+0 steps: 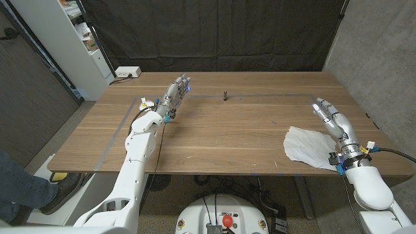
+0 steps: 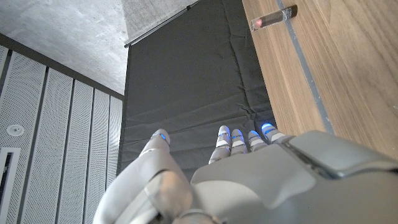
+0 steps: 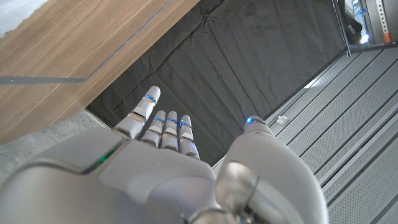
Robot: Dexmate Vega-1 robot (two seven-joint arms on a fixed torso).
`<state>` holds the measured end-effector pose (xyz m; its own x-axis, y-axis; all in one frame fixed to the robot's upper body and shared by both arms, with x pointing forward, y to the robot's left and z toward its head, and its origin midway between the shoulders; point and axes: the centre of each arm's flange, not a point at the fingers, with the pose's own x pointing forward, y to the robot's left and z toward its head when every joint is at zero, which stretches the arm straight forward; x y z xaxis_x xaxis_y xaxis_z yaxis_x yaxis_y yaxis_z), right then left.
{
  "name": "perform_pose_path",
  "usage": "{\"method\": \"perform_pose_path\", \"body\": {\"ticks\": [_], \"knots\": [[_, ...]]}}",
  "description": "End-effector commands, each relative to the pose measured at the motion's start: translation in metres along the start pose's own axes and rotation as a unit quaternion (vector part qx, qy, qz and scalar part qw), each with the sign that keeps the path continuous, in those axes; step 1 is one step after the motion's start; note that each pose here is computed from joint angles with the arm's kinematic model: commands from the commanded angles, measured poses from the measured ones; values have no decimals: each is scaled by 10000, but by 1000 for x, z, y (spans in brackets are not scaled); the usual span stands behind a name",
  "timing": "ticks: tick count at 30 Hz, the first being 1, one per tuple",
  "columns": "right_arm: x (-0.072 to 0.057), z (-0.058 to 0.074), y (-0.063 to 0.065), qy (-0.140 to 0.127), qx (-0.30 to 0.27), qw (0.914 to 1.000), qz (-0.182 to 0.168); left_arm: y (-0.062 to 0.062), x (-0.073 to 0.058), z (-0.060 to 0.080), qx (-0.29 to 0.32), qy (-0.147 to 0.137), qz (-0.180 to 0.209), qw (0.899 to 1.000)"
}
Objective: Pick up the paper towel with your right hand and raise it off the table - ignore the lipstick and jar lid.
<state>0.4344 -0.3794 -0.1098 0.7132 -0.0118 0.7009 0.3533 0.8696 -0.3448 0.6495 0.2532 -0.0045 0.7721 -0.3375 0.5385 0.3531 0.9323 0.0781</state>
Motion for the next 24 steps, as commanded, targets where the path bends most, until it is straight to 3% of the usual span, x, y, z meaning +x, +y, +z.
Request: {"method": "perform_pose_path", "body": {"ticks": [1, 6, 24], "knots": [[3, 10, 7, -157, -560, 9983, 27, 2, -3, 0, 7, 5, 22, 10000], [3, 14, 9, -214, -827, 9963, 27, 2, -3, -2, 105, 117, 15, 9999], [-4, 23, 10, -379, -1582, 9866, -89, -3, -2, -3, 92, 109, -26, 9999]]}}
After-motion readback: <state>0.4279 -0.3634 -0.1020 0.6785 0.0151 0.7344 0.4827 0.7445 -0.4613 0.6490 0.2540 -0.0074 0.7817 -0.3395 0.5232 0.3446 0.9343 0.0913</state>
